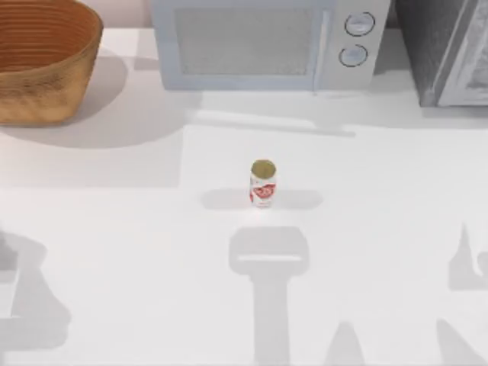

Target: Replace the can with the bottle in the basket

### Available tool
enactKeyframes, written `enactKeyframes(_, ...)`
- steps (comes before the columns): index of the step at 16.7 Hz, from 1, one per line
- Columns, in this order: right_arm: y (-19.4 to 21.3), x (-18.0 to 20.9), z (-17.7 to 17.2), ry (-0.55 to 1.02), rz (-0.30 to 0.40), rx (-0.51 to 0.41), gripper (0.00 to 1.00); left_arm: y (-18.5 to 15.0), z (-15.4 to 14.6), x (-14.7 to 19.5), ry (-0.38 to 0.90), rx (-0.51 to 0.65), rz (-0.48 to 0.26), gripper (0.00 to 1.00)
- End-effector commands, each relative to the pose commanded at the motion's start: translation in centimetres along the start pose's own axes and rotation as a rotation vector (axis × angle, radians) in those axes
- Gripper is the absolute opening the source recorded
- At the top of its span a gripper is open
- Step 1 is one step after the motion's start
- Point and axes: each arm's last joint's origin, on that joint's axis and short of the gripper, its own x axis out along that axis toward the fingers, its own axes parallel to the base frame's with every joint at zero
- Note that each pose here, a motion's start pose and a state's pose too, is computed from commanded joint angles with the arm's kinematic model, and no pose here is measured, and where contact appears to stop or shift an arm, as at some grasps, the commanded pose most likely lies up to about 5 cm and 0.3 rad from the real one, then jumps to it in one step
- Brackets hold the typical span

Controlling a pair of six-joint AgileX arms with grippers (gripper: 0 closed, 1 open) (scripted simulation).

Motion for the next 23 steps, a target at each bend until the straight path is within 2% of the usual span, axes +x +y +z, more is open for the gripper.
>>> enactKeyframes(4, 0.0, 0.0, 0.0, 0.000, 0.000, 0.000, 1.00, -0.2, 0.0, 3.1, 0.000, 0.000, 0.000, 1.00)
enactKeyframes(8, 0.0, 0.0, 0.0, 0.000, 0.000, 0.000, 1.00, -0.2, 0.0, 3.5, 0.000, 0.000, 0.000, 1.00)
enactKeyframes(21, 0.0, 0.0, 0.0, 0.000, 0.000, 0.000, 1.00, -0.2, 0.0, 3.5, 0.000, 0.000, 0.000, 0.02)
enactKeyframes(23, 0.0, 0.0, 0.0, 0.000, 0.000, 0.000, 1.00, -0.2, 0.0, 3.5, 0.000, 0.000, 0.000, 0.00)
